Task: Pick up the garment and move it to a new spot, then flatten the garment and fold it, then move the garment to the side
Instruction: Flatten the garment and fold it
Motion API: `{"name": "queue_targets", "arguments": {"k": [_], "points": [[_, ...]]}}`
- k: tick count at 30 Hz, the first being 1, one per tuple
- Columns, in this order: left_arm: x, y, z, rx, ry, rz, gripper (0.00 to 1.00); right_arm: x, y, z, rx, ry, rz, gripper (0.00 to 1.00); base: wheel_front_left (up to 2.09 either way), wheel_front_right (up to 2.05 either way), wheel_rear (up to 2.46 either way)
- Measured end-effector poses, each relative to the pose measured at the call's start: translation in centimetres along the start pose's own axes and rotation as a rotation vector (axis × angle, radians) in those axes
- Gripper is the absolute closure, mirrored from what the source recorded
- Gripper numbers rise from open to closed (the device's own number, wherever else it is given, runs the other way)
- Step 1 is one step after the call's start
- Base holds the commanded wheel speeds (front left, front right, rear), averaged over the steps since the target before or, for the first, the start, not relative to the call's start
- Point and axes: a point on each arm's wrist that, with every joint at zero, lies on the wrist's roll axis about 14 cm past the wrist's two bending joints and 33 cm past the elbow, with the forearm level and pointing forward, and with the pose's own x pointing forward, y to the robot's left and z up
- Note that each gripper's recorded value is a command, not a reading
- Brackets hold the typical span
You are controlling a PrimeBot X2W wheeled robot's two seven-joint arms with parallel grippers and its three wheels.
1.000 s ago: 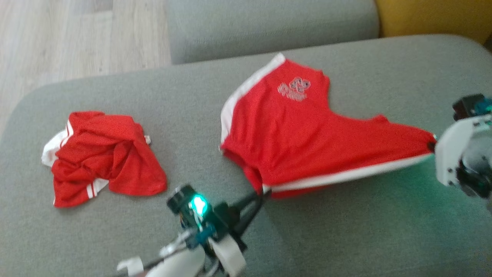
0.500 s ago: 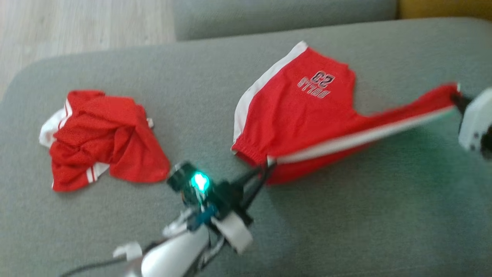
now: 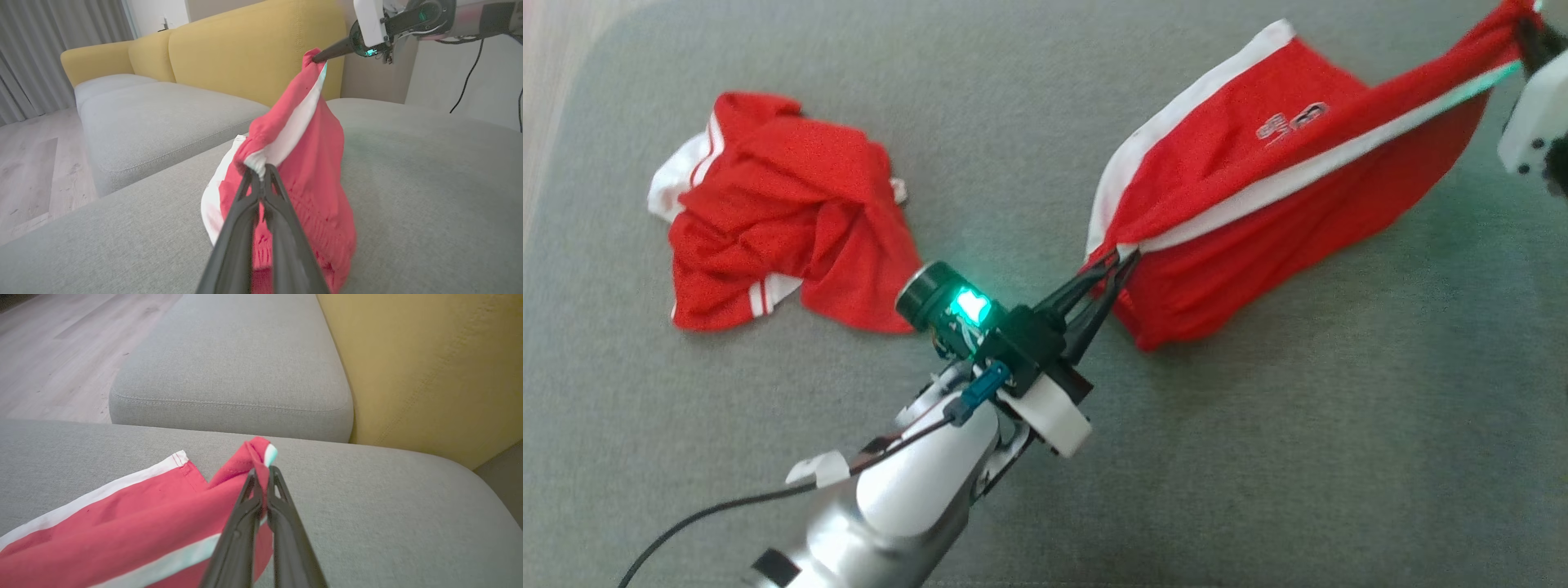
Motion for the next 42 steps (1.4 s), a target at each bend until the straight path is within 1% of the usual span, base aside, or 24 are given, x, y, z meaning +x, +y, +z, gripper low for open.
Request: {"name": "queue_targets", "arguments": {"k": [7,13,19,26,27,28,29,32,33,34,35,39,42], "points": [[0.4,2.3,-2.0,-0.018,0.034,0.051,1.0,4.3,2.9,-0.3,-0.038,0.001,0.043,1.0,0.0,0.0,0.0],[0.5,4.1,-3.2,-0.022,0.06,0.087,1.0,7.2,4.9,-1.1,-0.068,0.01,0.067,1.0,0.0,0.0,0.0],[0.3,4.2,-4.2,-0.031,0.085,0.088,1.0,9.0,6.9,-1.6,-0.069,0.017,0.094,1.0,0.0,0.0,0.0],[0.6,4.5,-4.5,-0.034,0.093,0.094,1.0,10.4,7.6,-2.5,-0.079,0.037,0.102,1.0,0.0,0.0,0.0],[0.6,4.4,-4.6,-0.035,0.097,0.093,1.0,10.6,7.7,-2.6,-0.08,0.042,0.103,0.7,0.0,0.0,0.0],[0.6,4.5,-4.7,-0.039,0.099,0.093,1.0,10.7,7.8,-2.8,-0.086,0.043,0.104,0.15,0.0,0.0,0.0],[0.6,4.5,-4.9,-0.044,0.103,0.097,1.0,10.9,7.9,-3.0,-0.087,0.046,0.104,0.0,0.0,0.0,0.0],[0.6,4.5,-5.5,-0.052,0.12,0.097,1.0,11.3,7.9,-3.3,-0.077,0.051,0.102,0.0,0.0,0.0,0.0],[0.6,4.6,-5.6,-0.051,0.125,0.099,0.83,11.4,7.9,-3.4,-0.079,0.052,0.101,0.0,0.0,0.0,0.0],[0.7,4.7,-5.6,-0.053,0.125,0.105,0.56,11.5,7.9,-3.4,-0.077,0.052,0.1,0.0,0.0,0.0,0.0],[0.7,4.9,-5.6,-0.053,0.124,0.113,0.0,11.5,7.8,-3.3,-0.075,0.052,0.099,0.0,0.0,0.0,0.0],[0.8,5.2,-5.2,-0.042,0.12,0.127,0.0,11.1,7.4,-3.1,-0.069,0.039,0.089,0.0,0.0,0.0,0.0],[0.7,5.4,-4.6,-0.024,0.11,0.142,0.0,10.4,6.8,-1.9,-0.05,0.0,0.077,0.0,0.0,0.0,0.0]]}}
